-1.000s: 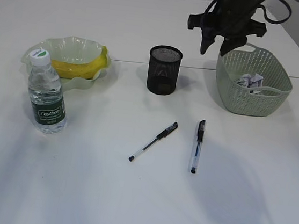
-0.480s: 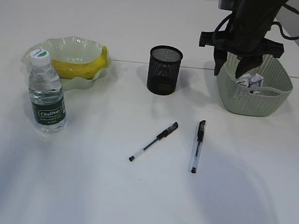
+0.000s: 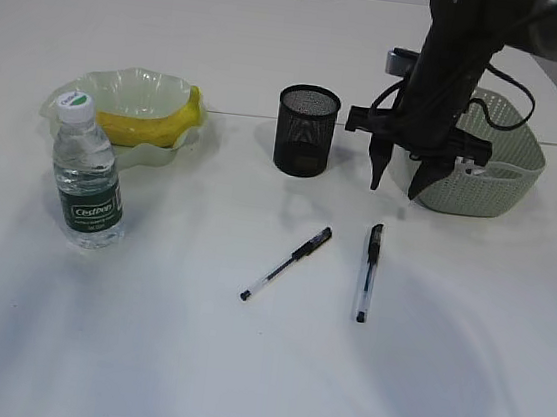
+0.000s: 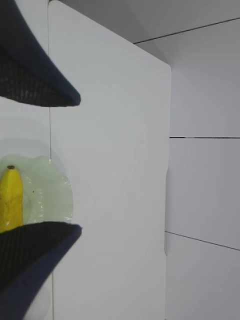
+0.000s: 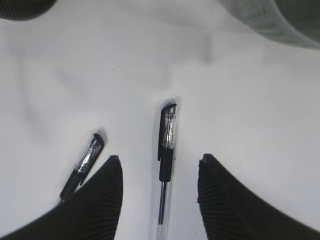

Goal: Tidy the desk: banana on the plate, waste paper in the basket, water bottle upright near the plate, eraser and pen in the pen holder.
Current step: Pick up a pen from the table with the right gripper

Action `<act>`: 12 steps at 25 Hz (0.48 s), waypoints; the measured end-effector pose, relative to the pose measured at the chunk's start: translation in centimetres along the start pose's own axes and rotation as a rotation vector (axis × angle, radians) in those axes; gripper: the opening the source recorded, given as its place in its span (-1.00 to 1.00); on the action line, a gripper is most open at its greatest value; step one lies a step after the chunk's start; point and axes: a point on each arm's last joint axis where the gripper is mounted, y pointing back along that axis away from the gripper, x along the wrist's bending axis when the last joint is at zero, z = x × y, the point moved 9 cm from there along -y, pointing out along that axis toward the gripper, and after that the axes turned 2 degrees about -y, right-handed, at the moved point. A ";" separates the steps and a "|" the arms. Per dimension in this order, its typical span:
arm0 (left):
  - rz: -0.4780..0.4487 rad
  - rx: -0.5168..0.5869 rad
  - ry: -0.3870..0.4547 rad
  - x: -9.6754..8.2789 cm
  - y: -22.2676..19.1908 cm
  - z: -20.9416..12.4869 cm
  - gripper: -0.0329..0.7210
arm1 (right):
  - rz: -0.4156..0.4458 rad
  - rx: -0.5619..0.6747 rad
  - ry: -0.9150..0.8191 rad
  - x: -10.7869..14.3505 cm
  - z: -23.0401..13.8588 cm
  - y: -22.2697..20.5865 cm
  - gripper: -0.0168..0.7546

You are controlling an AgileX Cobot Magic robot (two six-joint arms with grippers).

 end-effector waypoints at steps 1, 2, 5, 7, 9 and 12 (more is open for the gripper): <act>0.000 0.000 -0.002 0.0 0.0 0.0 0.43 | -0.006 0.014 -0.009 -0.1 -0.2 -0.5 0.00; 0.000 0.000 -0.002 0.0 0.0 0.0 0.43 | -0.012 0.025 -0.013 -0.2 -0.4 -1.1 0.00; -0.002 0.000 -0.002 0.0 0.0 0.0 0.43 | -0.026 0.050 -0.026 -0.4 -0.7 -2.5 0.00; -0.002 0.000 -0.002 0.0 0.0 0.0 0.43 | -0.034 0.071 -0.035 -0.5 -0.9 -3.5 0.00; -0.002 0.000 -0.002 0.0 0.0 0.0 0.43 | -0.035 0.079 -0.037 -0.4 -1.0 -4.0 0.00; -0.002 0.000 -0.002 0.0 0.0 0.0 0.43 | -0.032 0.096 -0.044 -0.4 -1.3 -4.7 0.00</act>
